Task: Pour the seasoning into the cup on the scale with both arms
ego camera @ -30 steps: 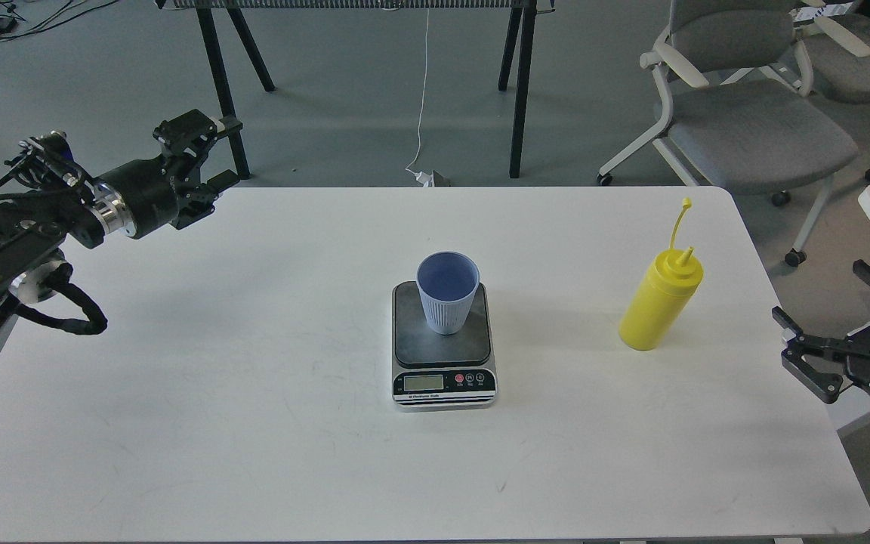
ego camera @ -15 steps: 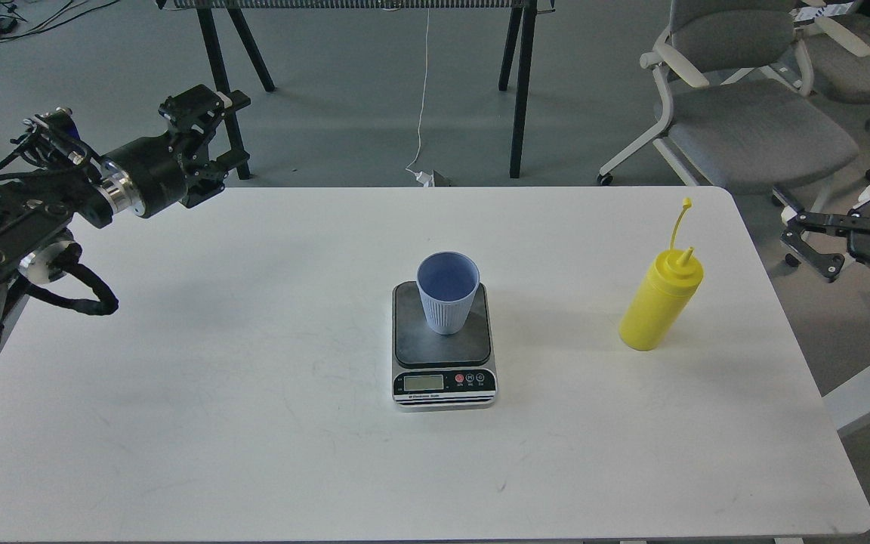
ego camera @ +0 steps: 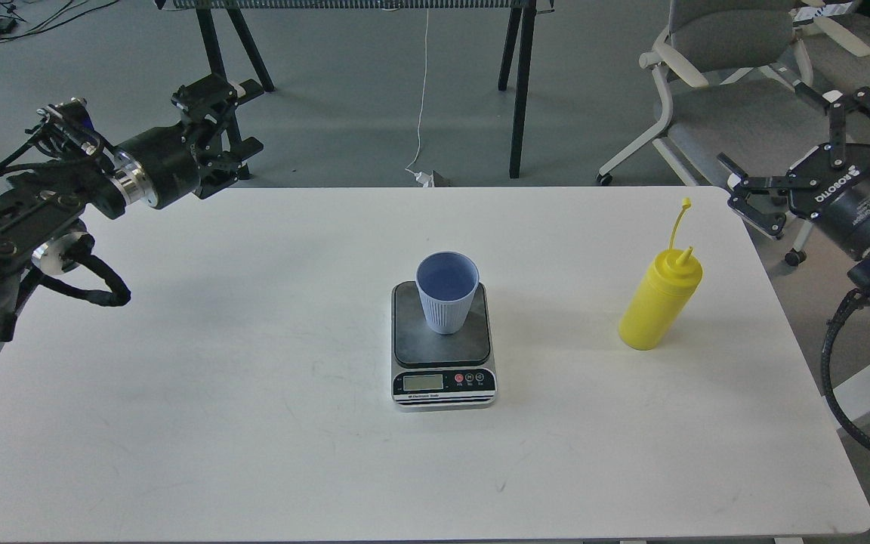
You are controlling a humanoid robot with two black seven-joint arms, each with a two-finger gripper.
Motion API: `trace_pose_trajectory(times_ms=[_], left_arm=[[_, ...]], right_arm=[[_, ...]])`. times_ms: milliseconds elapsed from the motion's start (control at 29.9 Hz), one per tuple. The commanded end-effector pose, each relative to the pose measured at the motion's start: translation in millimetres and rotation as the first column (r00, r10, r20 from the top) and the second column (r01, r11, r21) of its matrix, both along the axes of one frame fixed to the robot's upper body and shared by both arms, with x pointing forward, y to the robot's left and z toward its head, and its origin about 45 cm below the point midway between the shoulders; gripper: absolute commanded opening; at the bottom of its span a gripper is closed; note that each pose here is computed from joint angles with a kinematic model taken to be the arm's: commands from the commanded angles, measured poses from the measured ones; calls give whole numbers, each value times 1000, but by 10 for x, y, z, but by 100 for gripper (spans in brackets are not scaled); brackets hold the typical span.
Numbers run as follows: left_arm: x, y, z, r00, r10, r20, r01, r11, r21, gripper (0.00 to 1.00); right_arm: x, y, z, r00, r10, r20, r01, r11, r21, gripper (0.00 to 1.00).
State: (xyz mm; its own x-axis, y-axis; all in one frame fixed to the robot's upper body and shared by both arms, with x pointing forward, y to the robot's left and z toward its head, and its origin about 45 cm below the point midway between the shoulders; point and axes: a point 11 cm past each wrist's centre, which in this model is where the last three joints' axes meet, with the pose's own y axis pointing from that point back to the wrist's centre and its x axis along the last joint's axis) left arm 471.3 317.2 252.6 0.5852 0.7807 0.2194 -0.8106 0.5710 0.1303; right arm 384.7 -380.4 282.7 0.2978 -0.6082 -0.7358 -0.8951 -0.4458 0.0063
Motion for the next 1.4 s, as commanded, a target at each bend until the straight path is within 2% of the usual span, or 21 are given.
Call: trace_pose_trajectory(times_ms=[0,234,468,768,835,1370], left_arm=[[12,-25,19,1000,1,7,-1,1000,-16,95],[30,-34,63,1000,1,16,0,1000,-19,95],[111,-88,251,999,-11,53,12,1000,-13,95],[104,-71,239,999,-10,50,10,1000,-8,95],[102,-85,227,999,-12,48,12,1000,-9,99],[108,-137,223,999,-22,48,22,1000,-10,99]], right_arm=[[180,123,-88,1000,13,-13,-13,1000,-26,99],[412,388,-87,999,47,-1,-47,998,-35,99],[474,516,-243,998,51,-27,-51,998,-24,99],[592,693,-165,997,73,-5,-73,997,-14,99],[604,743,-154,997,81,-1,-81,997,-9,99],[607,766,-167,996,85,-3,-85,996,-8,99]])
